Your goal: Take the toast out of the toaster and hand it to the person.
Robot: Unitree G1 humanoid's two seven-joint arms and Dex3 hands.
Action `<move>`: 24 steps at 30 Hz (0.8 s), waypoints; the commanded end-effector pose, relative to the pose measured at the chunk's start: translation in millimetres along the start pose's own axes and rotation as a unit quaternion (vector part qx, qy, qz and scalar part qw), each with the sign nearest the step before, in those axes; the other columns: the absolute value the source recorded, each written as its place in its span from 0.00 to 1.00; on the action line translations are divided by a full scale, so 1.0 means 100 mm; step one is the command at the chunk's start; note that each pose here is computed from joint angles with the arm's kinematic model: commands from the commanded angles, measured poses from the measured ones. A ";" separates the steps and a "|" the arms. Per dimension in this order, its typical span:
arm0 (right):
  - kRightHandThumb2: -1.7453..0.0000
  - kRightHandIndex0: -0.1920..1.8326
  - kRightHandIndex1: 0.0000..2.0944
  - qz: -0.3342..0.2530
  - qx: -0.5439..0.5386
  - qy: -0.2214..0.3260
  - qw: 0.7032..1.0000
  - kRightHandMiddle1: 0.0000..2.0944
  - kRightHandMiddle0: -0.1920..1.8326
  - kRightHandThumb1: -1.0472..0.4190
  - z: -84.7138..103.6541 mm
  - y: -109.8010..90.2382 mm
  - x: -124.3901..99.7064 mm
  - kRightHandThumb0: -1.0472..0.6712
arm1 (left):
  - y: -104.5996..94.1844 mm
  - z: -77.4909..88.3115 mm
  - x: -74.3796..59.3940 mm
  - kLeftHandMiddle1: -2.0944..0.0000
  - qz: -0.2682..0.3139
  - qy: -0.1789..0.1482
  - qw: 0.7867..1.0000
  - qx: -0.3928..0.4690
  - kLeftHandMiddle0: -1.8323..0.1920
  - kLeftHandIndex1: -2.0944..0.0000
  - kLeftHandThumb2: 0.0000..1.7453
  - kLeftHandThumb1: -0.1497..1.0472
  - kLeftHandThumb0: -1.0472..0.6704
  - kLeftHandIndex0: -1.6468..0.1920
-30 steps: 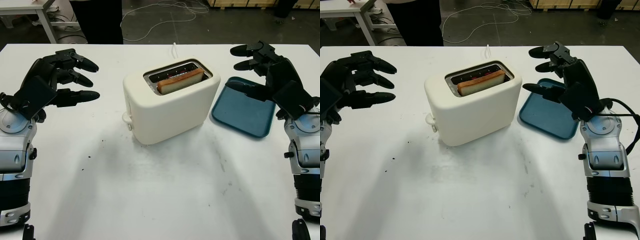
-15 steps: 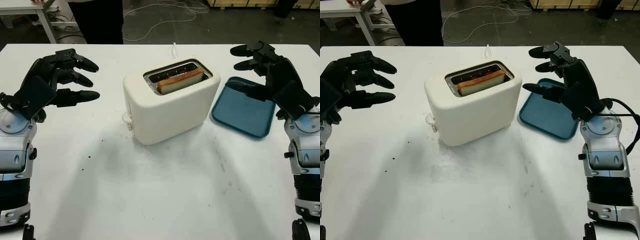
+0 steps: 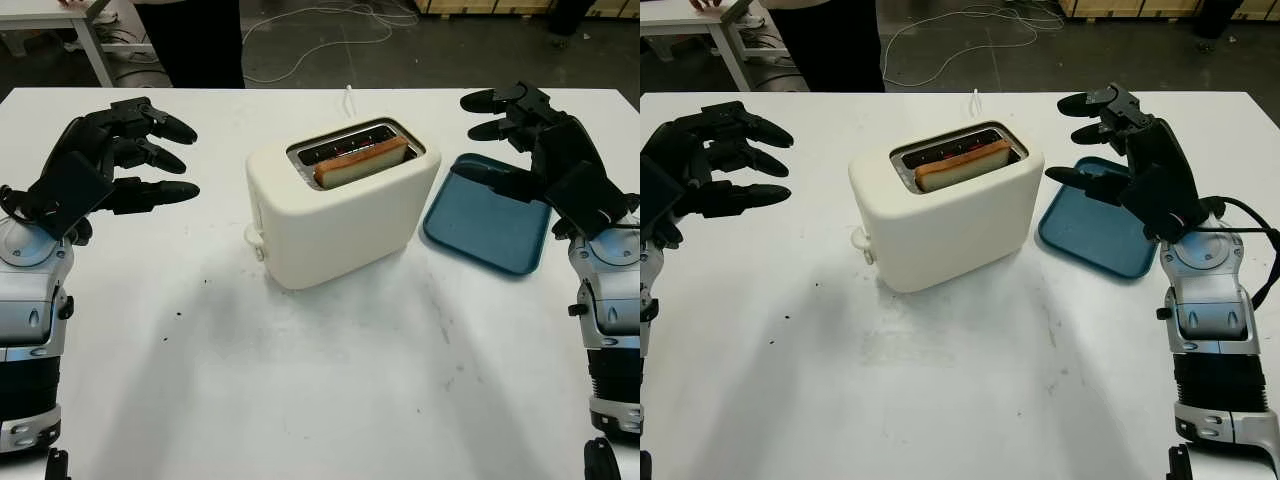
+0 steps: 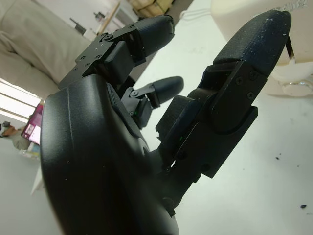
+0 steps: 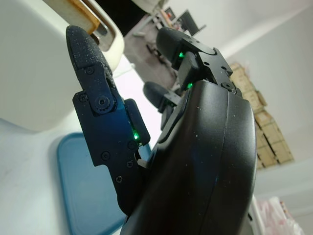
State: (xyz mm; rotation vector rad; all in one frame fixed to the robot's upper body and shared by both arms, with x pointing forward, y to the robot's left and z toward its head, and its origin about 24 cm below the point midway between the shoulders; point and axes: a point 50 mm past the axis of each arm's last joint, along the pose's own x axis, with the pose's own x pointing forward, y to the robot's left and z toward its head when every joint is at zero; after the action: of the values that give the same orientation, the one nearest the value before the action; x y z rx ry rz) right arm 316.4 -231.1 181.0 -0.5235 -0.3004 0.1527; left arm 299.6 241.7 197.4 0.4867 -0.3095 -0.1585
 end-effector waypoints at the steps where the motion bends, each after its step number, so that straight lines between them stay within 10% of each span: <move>1: 1.00 0.12 0.57 -0.001 0.003 -0.004 1.000 0.40 0.18 0.18 0.01 0.01 0.00 0.25 | 0.00 -0.01 -0.02 0.48 0.005 -0.003 1.000 -0.004 0.62 0.54 0.00 0.64 0.00 0.59; 24: 1.00 0.13 0.57 0.000 -0.001 -0.006 1.000 0.41 0.18 0.18 0.01 0.01 -0.01 0.24 | -0.01 -0.01 -0.01 0.48 0.005 -0.004 1.000 -0.004 0.61 0.54 0.00 0.64 0.00 0.58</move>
State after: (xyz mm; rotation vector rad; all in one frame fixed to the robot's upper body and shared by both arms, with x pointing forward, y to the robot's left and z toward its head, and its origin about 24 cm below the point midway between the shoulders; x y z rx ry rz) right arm 316.0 -230.6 182.0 -0.5250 -0.3050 0.1536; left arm 299.6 241.4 197.3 0.4848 -0.3113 -0.1576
